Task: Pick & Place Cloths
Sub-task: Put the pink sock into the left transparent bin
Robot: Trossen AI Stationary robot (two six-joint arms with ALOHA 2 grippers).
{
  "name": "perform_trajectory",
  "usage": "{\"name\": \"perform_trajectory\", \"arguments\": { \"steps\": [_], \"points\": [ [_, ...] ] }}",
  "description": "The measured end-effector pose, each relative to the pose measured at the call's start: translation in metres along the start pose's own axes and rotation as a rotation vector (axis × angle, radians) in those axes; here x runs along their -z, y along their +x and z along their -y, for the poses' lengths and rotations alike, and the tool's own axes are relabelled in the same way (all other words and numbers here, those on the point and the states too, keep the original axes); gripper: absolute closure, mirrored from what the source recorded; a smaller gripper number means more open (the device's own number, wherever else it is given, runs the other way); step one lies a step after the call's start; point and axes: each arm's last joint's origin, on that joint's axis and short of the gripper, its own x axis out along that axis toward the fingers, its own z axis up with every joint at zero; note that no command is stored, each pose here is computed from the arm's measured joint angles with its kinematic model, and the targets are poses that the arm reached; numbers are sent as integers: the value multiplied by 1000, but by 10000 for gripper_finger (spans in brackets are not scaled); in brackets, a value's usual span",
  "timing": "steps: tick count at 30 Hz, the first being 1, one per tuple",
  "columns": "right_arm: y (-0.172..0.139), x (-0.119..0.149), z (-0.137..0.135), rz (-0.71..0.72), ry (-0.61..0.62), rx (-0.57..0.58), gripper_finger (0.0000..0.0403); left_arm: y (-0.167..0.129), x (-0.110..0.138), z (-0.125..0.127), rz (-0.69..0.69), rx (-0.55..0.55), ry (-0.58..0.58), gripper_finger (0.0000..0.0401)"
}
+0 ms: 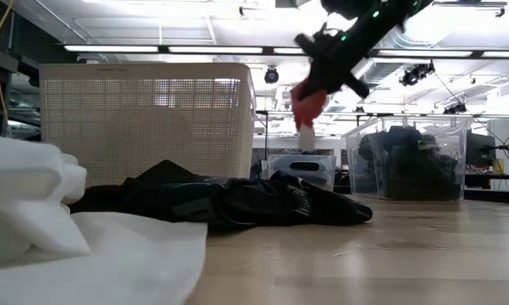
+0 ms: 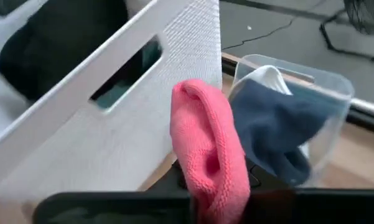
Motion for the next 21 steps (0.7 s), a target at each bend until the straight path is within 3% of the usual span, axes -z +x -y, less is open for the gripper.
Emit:
{"name": "perform_trajectory", "arguments": {
  "steps": [5,11,21],
  "points": [
    [34,3,2,29,137,36,385,7,11,-27,-35,62,23,64],
    [70,16,10,71,249,163,385,14,25,-62,-23,173,1,64],
    [103,40,20,47,388,291,386,10,39,-105,48,289,-20,64]
  ]
}}
